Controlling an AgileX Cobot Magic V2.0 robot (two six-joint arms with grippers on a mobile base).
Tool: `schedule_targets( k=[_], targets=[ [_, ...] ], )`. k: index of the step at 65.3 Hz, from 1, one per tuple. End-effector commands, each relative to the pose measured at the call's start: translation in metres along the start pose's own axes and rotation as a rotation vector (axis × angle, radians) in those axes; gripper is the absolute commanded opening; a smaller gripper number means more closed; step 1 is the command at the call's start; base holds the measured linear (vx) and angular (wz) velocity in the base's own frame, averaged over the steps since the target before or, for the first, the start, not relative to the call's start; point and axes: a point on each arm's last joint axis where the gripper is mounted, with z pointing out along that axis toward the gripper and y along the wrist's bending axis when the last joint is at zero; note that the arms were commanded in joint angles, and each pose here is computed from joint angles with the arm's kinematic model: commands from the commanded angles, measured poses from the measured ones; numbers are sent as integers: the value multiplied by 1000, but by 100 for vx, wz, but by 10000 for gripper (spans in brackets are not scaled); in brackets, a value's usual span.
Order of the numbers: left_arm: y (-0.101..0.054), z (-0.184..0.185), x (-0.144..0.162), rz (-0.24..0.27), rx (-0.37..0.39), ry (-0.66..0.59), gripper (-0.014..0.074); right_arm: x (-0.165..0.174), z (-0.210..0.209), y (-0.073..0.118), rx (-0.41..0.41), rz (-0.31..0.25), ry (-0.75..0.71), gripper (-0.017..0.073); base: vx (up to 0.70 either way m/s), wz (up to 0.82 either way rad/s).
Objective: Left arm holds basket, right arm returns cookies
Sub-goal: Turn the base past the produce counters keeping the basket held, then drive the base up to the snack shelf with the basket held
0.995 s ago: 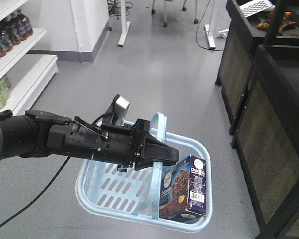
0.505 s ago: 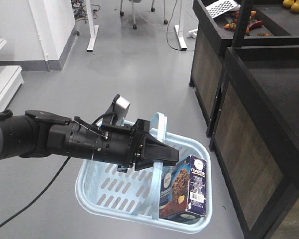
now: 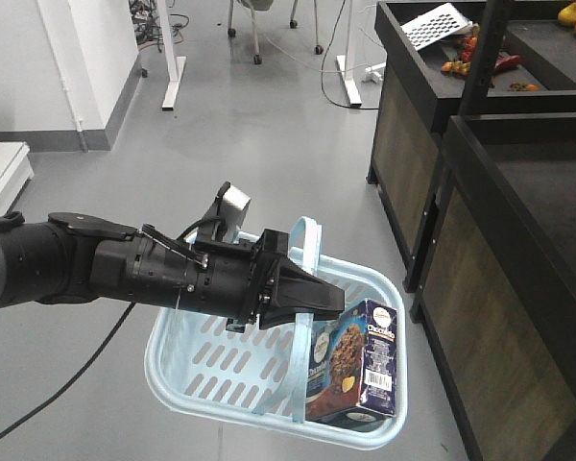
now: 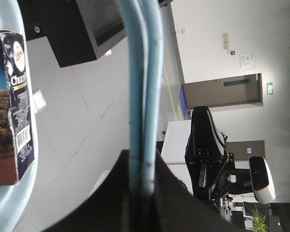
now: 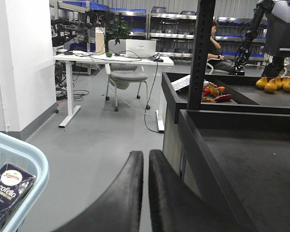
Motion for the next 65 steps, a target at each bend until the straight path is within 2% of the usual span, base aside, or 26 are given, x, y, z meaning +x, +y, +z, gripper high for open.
schedule_targets(
  k=[1,65],
  targets=[
    [-39,-7,-3,37,167,-47,-6,-1,0,1,-2,-11,-69,-3,27,4],
    [-39,-7,-3,37,167,-47,-6,-1,0,1,-2,-11,-69,-3,29,4]
  ],
)
